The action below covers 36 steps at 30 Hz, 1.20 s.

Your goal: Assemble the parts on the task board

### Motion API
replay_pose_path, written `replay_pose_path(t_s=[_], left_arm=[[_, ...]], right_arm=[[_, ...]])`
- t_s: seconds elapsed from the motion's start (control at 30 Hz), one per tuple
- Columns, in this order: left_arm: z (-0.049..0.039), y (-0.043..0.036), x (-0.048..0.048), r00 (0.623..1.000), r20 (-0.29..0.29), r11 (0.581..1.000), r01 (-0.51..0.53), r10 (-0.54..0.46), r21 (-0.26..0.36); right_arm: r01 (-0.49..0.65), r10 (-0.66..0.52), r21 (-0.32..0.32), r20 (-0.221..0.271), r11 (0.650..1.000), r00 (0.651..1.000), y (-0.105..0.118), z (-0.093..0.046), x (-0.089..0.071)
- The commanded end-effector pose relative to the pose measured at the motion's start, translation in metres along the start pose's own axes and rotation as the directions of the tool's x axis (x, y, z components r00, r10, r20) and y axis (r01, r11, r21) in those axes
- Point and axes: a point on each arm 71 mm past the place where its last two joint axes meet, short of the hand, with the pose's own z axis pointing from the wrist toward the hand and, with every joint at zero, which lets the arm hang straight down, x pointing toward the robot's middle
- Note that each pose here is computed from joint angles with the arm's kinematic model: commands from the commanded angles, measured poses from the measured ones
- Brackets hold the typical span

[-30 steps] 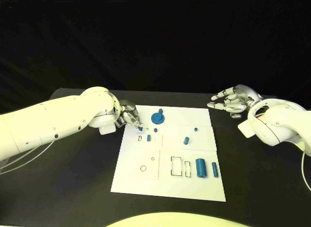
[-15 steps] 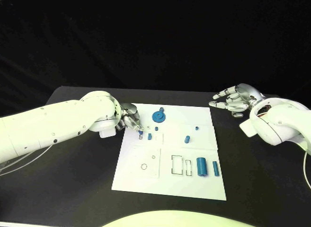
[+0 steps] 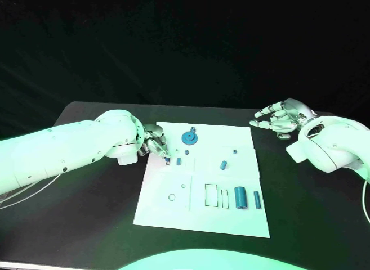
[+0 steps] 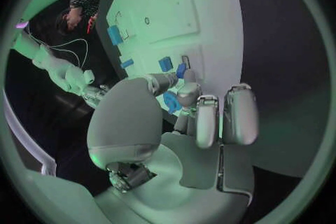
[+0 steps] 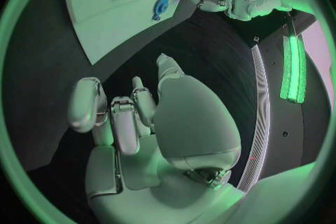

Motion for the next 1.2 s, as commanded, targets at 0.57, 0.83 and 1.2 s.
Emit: replay_pose_path(t_s=[0.57, 0.83, 1.2], left_arm=[[0.0031, 0.0008, 0.0093, 1.0, -0.023, 1.0, -0.007, 0.008, 0.006], [0.0032, 0.0018, 0.0122, 0.999, -0.043, 1.0, -0.016, 0.017, 0.003], [0.0032, 0.0024, 0.0136, 0.998, -0.057, 1.0, -0.023, 0.023, -0.001]], right_arm=[[0.009, -0.009, -0.015, -0.01, 1.0, 1.0, 0.001, 0.0, 0.001], [0.01, -0.01, -0.014, -0.01, 1.0, 1.0, 0.0, 0.0, 0.001], [0.009, -0.01, -0.013, -0.01, 1.0, 1.0, 0.0, 0.0, 0.001]])
